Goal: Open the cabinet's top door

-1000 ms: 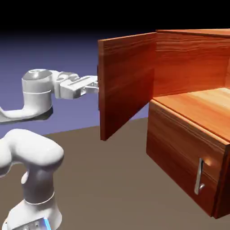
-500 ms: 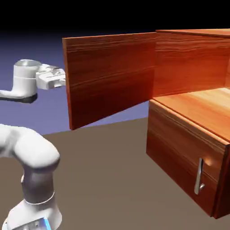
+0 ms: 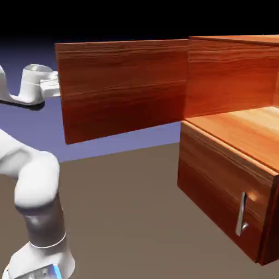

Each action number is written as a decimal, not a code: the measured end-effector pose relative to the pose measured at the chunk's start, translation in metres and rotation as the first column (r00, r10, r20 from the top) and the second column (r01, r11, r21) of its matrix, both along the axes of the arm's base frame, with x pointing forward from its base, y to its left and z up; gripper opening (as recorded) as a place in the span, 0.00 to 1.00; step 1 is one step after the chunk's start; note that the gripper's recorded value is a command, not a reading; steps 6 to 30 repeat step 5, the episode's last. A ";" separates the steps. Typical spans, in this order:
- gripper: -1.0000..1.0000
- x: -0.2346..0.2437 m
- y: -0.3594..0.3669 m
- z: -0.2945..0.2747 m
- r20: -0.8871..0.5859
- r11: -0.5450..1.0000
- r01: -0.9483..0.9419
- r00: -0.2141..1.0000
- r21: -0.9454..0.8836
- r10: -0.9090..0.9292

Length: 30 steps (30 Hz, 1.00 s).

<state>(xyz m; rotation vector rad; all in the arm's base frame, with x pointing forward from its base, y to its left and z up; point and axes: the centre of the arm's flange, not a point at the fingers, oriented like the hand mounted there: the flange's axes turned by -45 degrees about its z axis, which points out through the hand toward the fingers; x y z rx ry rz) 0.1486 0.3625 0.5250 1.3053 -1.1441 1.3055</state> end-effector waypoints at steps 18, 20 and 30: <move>0.00 0.007 0.033 0.000 0.000 0.998 0.069 0.998 0.000 -0.069; 0.00 0.007 0.033 0.000 0.000 0.998 0.069 0.998 0.000 -0.069; 0.00 0.007 0.033 0.000 0.000 0.998 0.069 0.998 0.000 -0.069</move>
